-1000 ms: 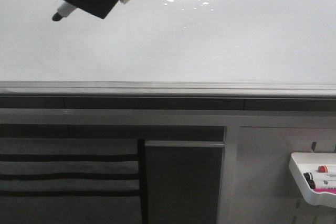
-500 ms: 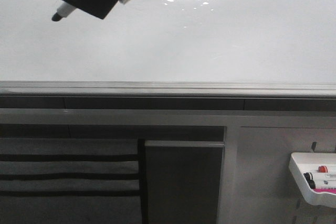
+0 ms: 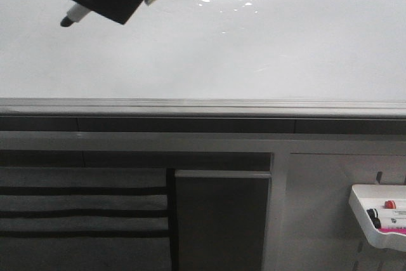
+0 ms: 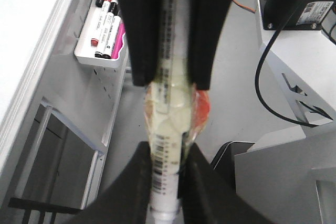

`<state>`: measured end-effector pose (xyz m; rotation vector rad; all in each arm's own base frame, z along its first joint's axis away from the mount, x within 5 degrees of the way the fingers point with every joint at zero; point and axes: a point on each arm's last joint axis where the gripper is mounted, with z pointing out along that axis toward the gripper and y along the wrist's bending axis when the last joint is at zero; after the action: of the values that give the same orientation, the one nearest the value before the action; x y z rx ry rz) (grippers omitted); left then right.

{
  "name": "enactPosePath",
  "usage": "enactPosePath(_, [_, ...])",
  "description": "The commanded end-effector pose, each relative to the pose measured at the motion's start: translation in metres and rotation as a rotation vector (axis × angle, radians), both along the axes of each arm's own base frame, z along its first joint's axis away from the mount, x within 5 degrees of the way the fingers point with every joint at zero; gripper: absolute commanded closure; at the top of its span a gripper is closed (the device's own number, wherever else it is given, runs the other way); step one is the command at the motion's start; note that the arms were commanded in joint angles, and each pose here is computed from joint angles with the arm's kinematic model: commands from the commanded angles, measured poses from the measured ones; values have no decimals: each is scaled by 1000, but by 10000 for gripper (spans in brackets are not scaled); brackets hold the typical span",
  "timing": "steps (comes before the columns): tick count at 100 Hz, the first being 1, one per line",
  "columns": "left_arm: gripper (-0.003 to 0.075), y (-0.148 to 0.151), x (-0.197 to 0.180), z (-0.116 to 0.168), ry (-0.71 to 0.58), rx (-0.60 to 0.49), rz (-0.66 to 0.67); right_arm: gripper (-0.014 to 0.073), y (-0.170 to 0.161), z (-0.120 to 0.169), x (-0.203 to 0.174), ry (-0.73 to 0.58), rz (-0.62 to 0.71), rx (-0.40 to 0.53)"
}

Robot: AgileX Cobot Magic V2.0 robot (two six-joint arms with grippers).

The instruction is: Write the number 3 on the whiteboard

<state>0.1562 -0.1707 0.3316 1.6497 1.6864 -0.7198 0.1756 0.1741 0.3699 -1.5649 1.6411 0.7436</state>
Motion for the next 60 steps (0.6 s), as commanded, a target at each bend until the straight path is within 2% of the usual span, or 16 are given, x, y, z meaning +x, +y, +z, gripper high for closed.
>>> enactPosePath(1, [624, -2, -3, 19, -32, -89, 21, 574, 0, 17, -3, -43, -4, 64])
enactPosePath(13, [415, -1, 0, 19, -62, -79, 38, 574, -2, 18, -1, -71, -24, 50])
enactPosePath(20, [339, 3, 3, 21, -76, -81, 64, 574, -5, 21, -1, -97, -66, 40])
enactPosePath(30, [322, 15, 4, 28, -105, -97, 111, 574, -14, 29, -3, -144, -148, 35])
enactPosePath(43, [322, 37, 4, 42, -141, -142, 237, 574, -31, 44, -10, -194, -287, 55])
enactPosePath(60, [323, 69, -4, 49, -134, -188, 427, 574, -60, 51, -9, -111, -561, 124])
